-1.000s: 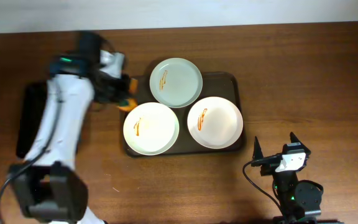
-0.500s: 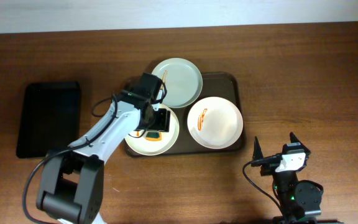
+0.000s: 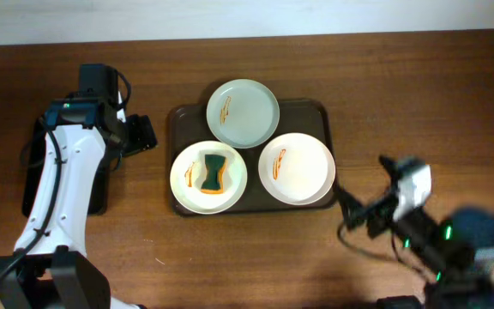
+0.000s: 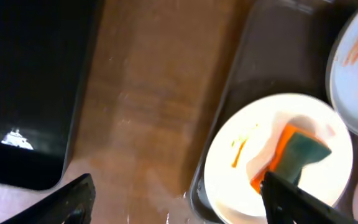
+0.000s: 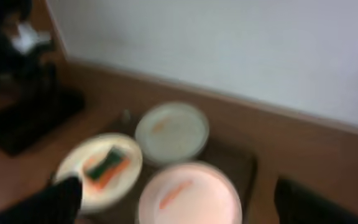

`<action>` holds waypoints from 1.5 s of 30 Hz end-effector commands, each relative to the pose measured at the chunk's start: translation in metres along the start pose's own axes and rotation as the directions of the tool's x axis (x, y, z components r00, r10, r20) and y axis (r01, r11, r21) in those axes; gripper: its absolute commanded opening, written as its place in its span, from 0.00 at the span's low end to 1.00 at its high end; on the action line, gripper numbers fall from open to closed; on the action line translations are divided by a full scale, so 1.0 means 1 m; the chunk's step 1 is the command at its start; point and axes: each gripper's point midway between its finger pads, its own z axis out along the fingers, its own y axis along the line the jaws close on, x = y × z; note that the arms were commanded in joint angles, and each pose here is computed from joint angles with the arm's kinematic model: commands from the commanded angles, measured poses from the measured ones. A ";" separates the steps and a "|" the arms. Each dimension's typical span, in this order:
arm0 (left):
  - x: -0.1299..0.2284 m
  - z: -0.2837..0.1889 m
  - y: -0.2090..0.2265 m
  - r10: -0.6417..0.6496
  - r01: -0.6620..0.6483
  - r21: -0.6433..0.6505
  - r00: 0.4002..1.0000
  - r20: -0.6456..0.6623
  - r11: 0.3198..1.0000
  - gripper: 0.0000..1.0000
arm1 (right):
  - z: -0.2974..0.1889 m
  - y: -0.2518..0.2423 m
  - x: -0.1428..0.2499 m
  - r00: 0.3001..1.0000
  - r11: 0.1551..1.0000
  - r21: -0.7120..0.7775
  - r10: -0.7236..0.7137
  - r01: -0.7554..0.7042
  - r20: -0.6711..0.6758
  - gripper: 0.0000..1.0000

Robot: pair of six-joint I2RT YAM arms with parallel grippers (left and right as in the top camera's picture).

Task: Clean dirty plates on tray and stack at the side
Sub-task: 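Carry the sponge with the left gripper over the front-left plate, then grip the rim of the front-left plate with the right gripper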

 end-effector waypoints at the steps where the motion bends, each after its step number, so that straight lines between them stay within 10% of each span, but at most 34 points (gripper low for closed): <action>1: 0.001 -0.002 -0.005 0.026 -0.026 0.026 1.000 -0.003 0.999 0.74 | 0.021 0.034 -0.072 0.993 0.940 -0.326 0.069 -0.098 -0.101 0.99; 4: 0.008 0.001 -0.016 0.089 -0.086 0.095 0.996 -0.030 0.992 0.71 | 0.070 0.036 -0.079 0.943 0.833 -0.457 0.215 -0.312 -0.253 0.89; 6: 0.013 0.004 -0.016 0.098 -0.093 0.102 0.994 -0.045 0.990 0.74 | 0.131 0.017 -0.019 0.844 0.887 -0.199 0.296 -0.416 -0.446 0.79; 8: 0.013 0.005 -0.016 0.098 -0.093 0.102 0.994 -0.046 0.990 0.82 | 0.199 0.013 0.077 0.712 0.934 0.140 0.342 -0.328 -0.614 0.90; 13: 0.013 0.005 -0.016 0.098 -0.093 0.102 0.994 -0.045 0.990 0.95 | 0.272 0.073 0.170 0.638 0.939 0.018 0.248 -0.344 -0.729 0.65; 16: 0.012 0.005 -0.016 0.098 -0.094 0.103 0.994 -0.038 0.990 0.93 | 0.280 0.074 0.179 0.650 0.952 0.030 0.232 -0.305 -0.724 0.45; 45: 0.018 0.002 -0.036 0.146 -0.131 0.222 0.988 -0.054 0.966 0.74 | 0.255 0.084 0.255 0.376 0.899 0.207 0.358 -0.385 -0.855 0.16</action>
